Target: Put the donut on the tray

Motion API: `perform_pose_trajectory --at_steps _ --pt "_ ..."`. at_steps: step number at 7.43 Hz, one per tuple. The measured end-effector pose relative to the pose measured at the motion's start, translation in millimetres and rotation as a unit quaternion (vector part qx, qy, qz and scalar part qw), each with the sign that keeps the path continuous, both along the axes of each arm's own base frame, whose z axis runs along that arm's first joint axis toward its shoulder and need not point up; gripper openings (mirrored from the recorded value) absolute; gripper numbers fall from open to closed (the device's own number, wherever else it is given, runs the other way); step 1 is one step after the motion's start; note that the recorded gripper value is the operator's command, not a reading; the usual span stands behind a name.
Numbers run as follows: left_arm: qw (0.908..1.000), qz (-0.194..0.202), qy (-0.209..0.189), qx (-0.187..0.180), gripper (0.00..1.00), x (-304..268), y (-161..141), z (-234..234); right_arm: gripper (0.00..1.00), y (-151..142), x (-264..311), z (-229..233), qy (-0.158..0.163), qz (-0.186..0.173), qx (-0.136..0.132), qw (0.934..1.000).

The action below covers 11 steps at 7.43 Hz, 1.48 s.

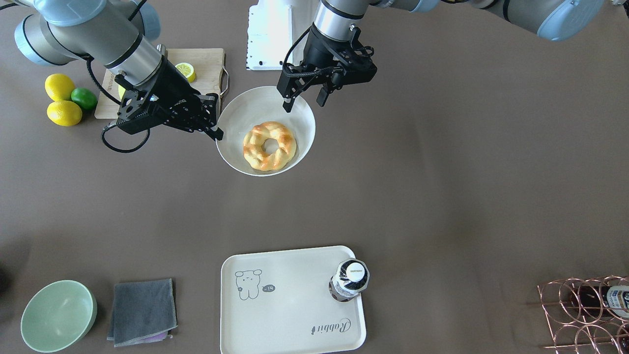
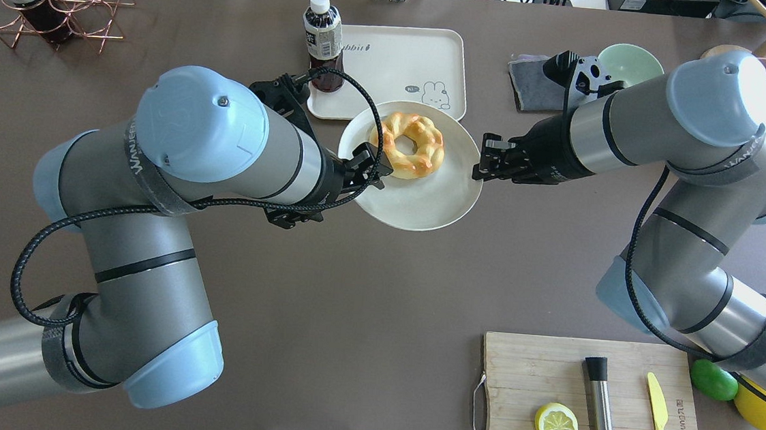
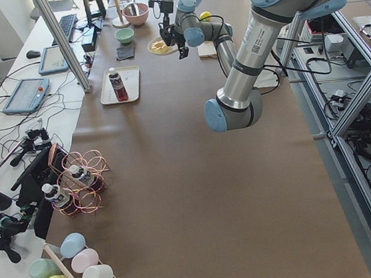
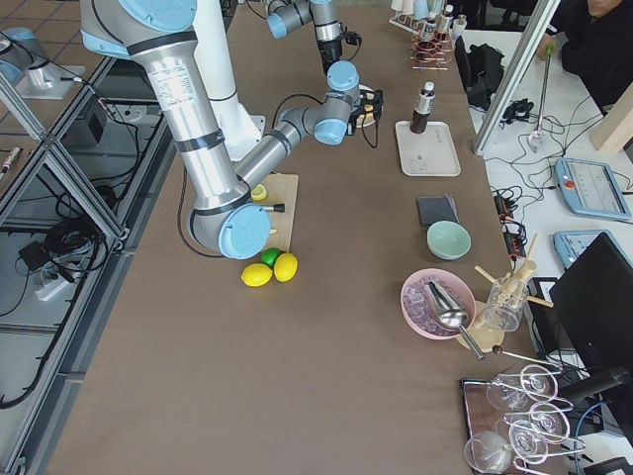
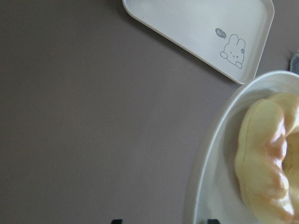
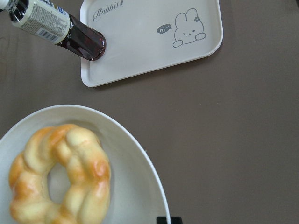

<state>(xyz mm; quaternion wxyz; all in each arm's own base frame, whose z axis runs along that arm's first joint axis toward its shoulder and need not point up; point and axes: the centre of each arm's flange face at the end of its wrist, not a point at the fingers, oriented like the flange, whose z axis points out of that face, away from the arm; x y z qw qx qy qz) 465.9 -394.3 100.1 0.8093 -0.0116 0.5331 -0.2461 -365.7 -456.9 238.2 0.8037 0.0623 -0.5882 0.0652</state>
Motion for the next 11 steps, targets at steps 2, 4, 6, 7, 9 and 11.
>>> perform_pose_trajectory --at_steps 2,4,6,7,9,11 --pt "1.0000 0.000 0.002 0.001 0.98 -1.6 0.0 -1.7 0.00 -4.6 -8.7 12.9 0.018 0.006 -0.009 0.9998" --pt "1.0000 -0.001 0.003 0.001 0.98 -3.0 -1.5 -2.1 0.00 -10.6 -14.4 16.8 0.049 0.007 -0.034 0.9982" --pt "1.0000 -0.005 0.004 0.002 0.98 -8.6 -7.3 -2.0 0.00 -21.1 -18.4 4.0 0.088 0.008 -0.063 0.9941" --pt "1.0000 -0.009 0.003 0.002 0.98 -13.4 -12.0 -1.4 0.00 -27.5 -16.2 3.3 0.106 0.009 -0.070 0.9919" --pt "0.9998 -0.012 -0.010 0.010 0.98 -34.6 -30.9 10.3 0.00 -49.6 0.6 8.1 0.144 0.027 -0.102 0.9840" --pt "0.9981 0.006 -0.051 0.034 0.98 -89.1 -53.2 40.7 0.00 -73.8 6.9 5.9 0.159 0.051 -0.118 0.9788"
